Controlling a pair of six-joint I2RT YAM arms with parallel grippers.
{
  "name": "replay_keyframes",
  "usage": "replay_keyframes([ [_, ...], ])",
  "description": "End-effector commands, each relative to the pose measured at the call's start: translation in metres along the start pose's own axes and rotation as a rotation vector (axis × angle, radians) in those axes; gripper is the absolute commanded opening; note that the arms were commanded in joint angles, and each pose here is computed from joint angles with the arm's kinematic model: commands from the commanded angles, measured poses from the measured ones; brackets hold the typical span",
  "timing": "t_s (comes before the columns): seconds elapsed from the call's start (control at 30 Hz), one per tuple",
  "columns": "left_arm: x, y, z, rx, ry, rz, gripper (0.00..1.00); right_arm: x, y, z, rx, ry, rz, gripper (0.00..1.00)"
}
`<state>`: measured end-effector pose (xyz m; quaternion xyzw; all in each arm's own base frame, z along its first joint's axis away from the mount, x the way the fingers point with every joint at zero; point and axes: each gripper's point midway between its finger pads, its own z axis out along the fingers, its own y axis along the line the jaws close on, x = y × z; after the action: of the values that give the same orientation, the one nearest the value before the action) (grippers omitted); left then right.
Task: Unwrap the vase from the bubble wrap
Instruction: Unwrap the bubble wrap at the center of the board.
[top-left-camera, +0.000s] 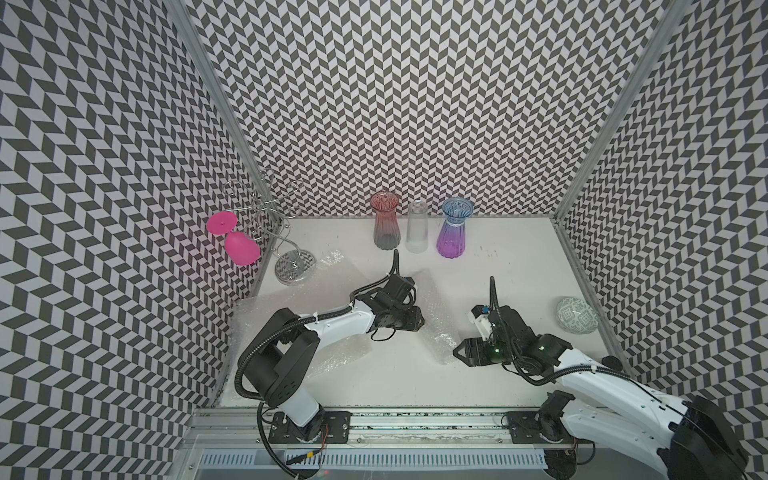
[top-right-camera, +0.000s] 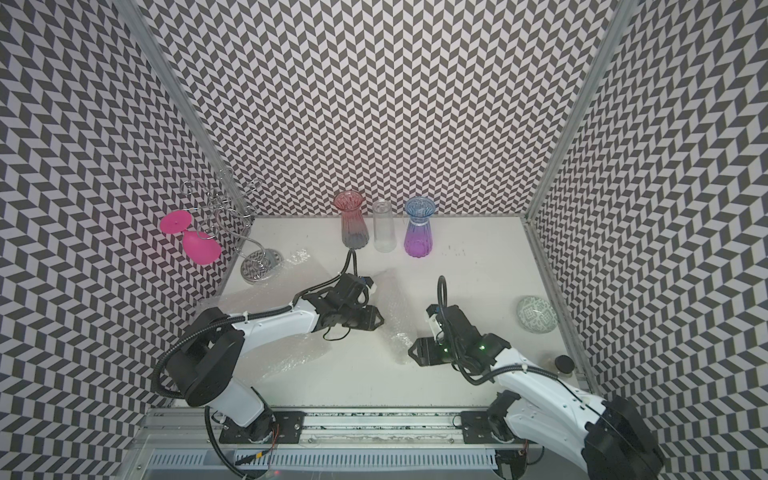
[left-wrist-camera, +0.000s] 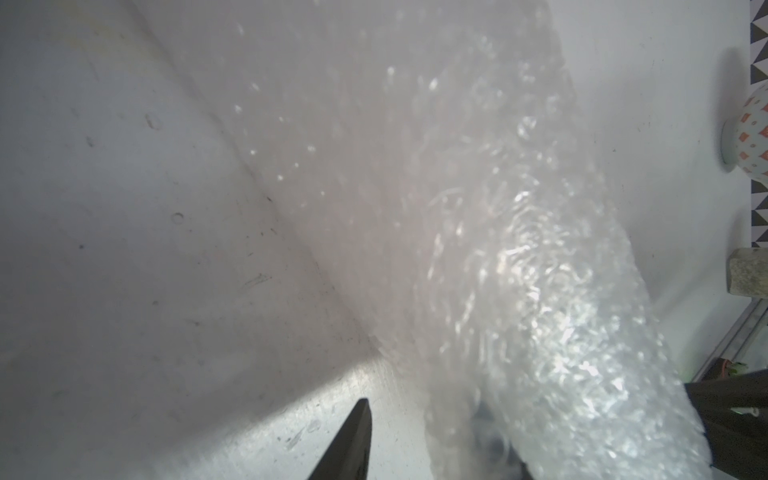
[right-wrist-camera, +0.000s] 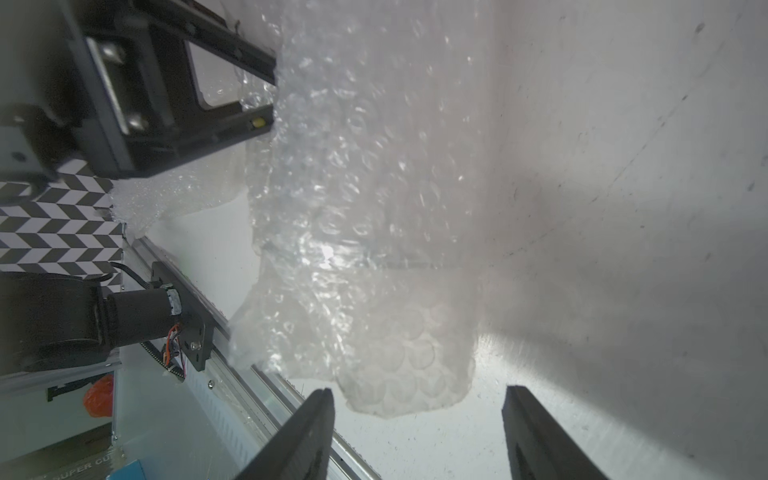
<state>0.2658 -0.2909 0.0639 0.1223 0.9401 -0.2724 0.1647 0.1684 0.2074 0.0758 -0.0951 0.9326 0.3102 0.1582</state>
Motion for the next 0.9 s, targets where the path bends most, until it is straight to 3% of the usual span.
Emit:
replay_keyframes([
  [0.0,0.001,0.001,-0.003,-0.001,-0.005,0.006,0.40,-0.013,0.013,0.004,-0.059,-0.031,-0.030,0.65],
  [0.3,0.001,0.000,-0.005,0.003,-0.008,0.005,0.40,-0.024,0.023,0.009,-0.099,-0.049,-0.084,0.56],
  [0.63,0.002,-0.003,-0.007,-0.004,-0.001,0.024,0.41,-0.028,0.031,0.005,-0.130,-0.070,-0.123,0.23],
  [0.87,-0.010,-0.021,-0.026,-0.091,-0.062,0.139,0.56,-0.031,0.035,-0.002,-0.128,-0.080,-0.161,0.03],
])
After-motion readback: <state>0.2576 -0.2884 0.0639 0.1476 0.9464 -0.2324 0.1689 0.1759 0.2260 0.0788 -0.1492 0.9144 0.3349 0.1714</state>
